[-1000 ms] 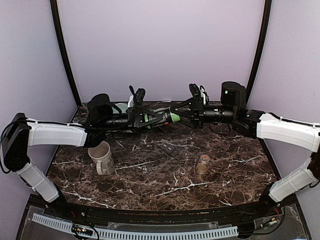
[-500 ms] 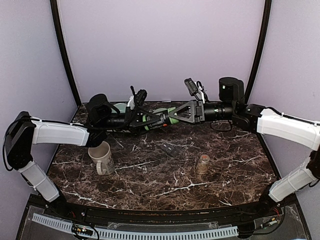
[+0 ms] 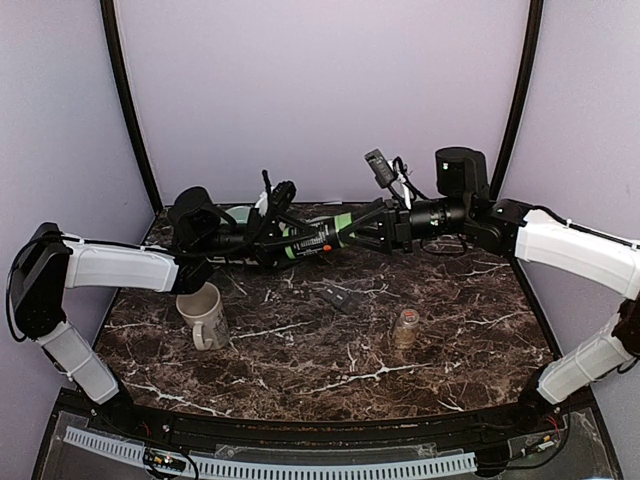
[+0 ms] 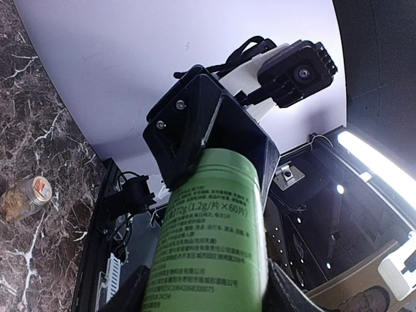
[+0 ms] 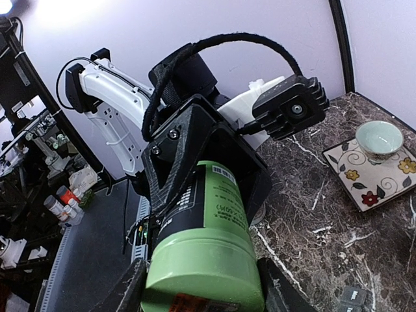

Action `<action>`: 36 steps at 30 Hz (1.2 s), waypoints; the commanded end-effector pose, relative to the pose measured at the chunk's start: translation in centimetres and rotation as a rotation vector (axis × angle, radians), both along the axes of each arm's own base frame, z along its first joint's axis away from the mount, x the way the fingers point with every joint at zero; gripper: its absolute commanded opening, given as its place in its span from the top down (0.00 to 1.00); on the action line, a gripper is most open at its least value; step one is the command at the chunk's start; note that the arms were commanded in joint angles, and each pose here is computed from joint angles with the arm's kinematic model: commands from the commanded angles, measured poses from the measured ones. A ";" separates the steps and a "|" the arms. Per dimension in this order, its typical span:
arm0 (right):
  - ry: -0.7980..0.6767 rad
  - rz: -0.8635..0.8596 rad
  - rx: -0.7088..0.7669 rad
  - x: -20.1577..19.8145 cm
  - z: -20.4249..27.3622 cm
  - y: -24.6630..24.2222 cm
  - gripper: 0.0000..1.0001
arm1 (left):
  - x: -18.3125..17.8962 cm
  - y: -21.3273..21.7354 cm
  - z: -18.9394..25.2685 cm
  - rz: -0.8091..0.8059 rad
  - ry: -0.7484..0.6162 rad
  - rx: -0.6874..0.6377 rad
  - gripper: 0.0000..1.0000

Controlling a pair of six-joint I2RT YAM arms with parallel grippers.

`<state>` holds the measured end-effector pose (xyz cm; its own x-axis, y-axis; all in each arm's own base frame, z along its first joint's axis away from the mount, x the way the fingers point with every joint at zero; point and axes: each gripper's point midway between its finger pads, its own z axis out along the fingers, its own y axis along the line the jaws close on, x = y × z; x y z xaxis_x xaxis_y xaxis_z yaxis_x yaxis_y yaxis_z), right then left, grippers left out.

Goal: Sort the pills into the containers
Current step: Unscrew the lid of the pill bottle.

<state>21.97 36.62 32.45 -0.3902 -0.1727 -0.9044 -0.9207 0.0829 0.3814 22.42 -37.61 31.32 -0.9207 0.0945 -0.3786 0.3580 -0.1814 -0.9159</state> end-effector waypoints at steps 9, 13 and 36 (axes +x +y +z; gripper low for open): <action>0.109 -0.093 0.021 1.6 0.6 -0.5 0.38 | -0.2 1.3 3.6 0.118 -0.304 0.007 1.00; 0.234 -0.113 0.061 1.3 0.2 -0.9 0.25 | 0.9 1.0 3.2 0.165 -0.364 0.026 1.00; 0.592 -0.180 0.114 3.1 1.3 -0.3 0.29 | 2.4 -0.1 1.8 0.178 -0.496 0.044 1.00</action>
